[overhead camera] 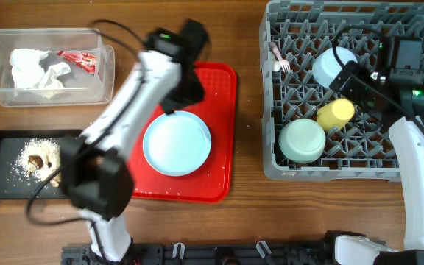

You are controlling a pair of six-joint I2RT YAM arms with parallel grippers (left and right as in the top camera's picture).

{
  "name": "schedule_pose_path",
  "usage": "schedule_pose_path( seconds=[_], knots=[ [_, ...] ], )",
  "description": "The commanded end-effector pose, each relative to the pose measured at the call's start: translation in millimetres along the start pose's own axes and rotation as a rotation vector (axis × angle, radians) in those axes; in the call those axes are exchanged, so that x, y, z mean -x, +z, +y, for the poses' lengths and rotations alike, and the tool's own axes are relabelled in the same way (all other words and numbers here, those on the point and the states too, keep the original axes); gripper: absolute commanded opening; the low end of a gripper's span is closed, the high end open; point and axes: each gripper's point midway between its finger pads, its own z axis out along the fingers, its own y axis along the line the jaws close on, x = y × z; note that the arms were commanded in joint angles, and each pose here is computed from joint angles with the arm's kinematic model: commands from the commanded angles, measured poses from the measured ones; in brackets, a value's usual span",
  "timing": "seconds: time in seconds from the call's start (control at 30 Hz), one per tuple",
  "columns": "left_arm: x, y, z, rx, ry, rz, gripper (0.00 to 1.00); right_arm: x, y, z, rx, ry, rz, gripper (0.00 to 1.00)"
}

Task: Sort waste into correct bins and load items into the dishwasher rack
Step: 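Return the plate to the red tray and release it with the left gripper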

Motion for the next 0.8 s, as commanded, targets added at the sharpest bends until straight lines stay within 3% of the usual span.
schedule_pose_path(
  seconds=[0.0, 0.07, 0.1, 0.17, 0.43, 0.53, 0.6, 0.7, 0.77],
  knots=[
    [35, -79, 57, -0.099, -0.169, -0.163, 0.50, -16, -6, 42, 0.224, 0.191, 0.139, 1.00],
    [46, -100, 98, -0.103, -0.276, -0.202, 0.54, -31, -25, 84, 0.472, 0.179, 0.268, 1.00],
    [53, -110, 128, -0.078, -0.349, -0.233, 1.00, -40, -46, 120, 0.680, 0.061, 0.317, 1.00],
    [58, -114, 165, -0.040, -0.446, -0.234, 1.00, -57, -68, 158, 0.838, -0.126, 0.310, 1.00],
    [60, -110, 263, 0.082, -0.715, -0.188, 1.00, -208, -26, 242, 0.599, -0.498, 0.349, 0.96],
    [61, -111, 276, 0.087, -0.757, -0.188, 1.00, -242, 10, 240, 0.464, -0.480, 0.401, 0.99],
    [61, -111, 280, 0.089, -0.771, -0.188, 1.00, -263, 35, 235, 0.390, -0.448, 0.463, 0.88],
    [61, -111, 280, 0.089, -0.772, -0.188, 1.00, -289, 67, 220, 0.292, -0.435, 0.554, 0.64],
    [61, -111, 280, 0.089, -0.772, -0.188, 1.00, -296, 70, 220, 0.292, -0.435, 0.582, 0.55]
  ],
)
